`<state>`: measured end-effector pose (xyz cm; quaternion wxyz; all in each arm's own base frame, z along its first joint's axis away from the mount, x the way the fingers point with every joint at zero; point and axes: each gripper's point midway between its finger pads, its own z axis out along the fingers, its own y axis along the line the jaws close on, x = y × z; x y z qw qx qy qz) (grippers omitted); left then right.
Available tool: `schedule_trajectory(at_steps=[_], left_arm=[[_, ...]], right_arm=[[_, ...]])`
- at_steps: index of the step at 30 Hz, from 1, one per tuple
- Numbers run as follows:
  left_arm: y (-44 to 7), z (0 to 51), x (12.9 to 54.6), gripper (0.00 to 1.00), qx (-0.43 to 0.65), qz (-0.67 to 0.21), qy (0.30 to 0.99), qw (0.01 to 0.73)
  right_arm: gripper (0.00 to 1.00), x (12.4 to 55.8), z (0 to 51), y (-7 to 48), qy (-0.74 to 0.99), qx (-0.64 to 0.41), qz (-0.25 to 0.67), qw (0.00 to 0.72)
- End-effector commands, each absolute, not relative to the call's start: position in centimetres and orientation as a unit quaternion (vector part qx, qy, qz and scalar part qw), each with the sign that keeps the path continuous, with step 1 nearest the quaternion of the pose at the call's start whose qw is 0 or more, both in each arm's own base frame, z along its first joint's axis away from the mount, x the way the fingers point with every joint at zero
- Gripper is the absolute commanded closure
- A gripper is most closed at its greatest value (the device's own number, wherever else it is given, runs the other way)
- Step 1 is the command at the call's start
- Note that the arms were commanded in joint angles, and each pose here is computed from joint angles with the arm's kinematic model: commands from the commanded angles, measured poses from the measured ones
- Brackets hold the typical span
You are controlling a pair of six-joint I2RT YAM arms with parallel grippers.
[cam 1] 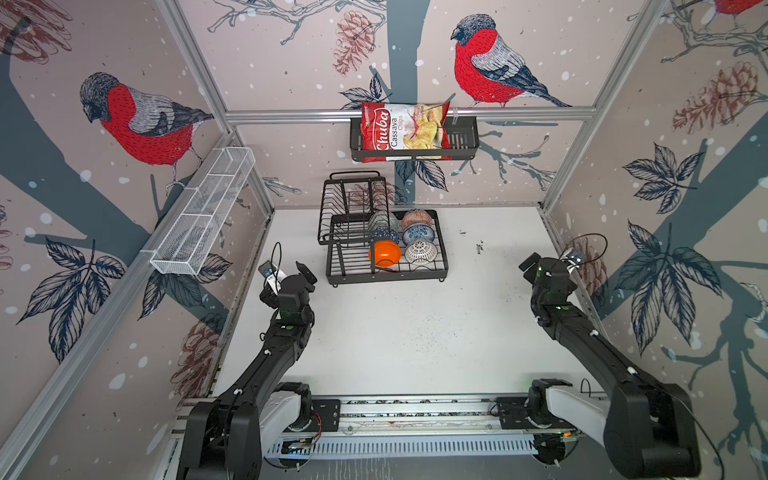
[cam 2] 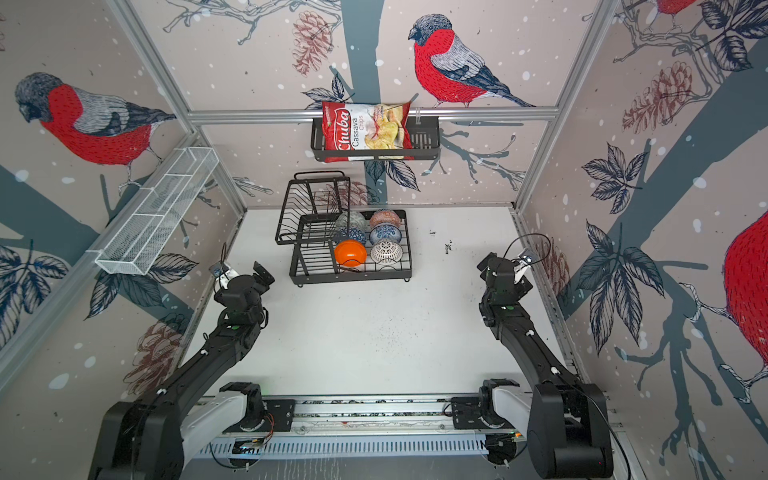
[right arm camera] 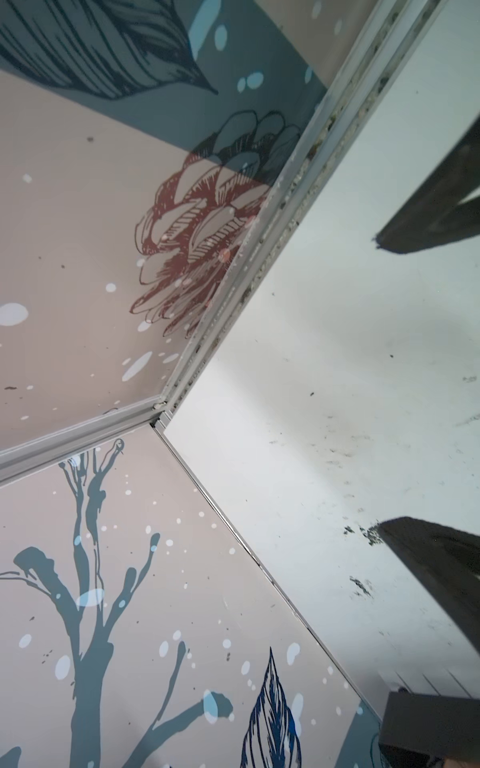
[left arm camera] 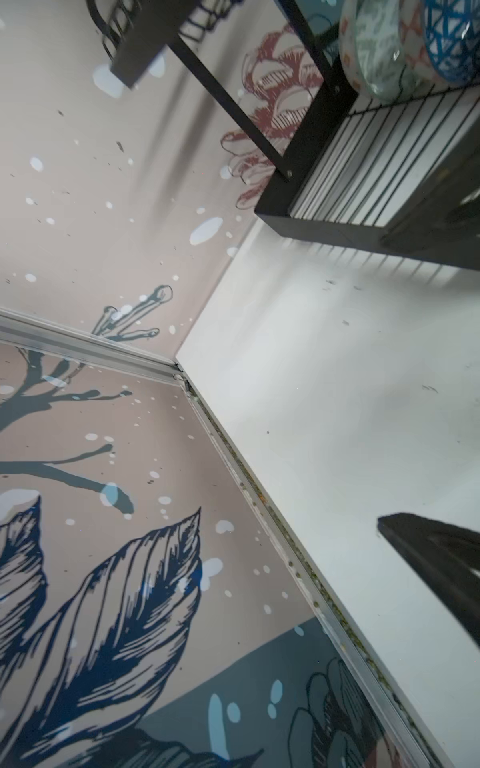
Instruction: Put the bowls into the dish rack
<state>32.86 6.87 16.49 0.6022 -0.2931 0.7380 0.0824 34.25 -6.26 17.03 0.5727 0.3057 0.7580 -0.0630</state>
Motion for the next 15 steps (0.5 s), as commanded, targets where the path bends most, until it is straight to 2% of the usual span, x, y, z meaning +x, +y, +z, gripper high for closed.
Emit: schedule_trajectory(at_steps=[1,6,10,15], left_arm=[[6.5,17.4,34.0,0.02,-0.264,0.076,0.722,0.635],[6.3,15.7,35.7,0.03,-0.233,0.093,0.73,0.636],[6.3,14.2,36.8,0.03,-0.23,0.101,0.754,0.608],[7.3,15.5,34.9,0.02,-0.225,0.133,0.722,0.641]], right_arm=[[0.0,34.0,18.2,-7.2,0.726,0.294,-0.093,0.614],[0.0,34.3,15.9,-6.2,0.738,0.257,-0.093,0.617],[0.0,34.7,14.5,-4.9,0.743,0.225,-0.096,0.623],[0.0,35.3,14.0,-3.3,0.745,0.18,-0.13,0.629]])
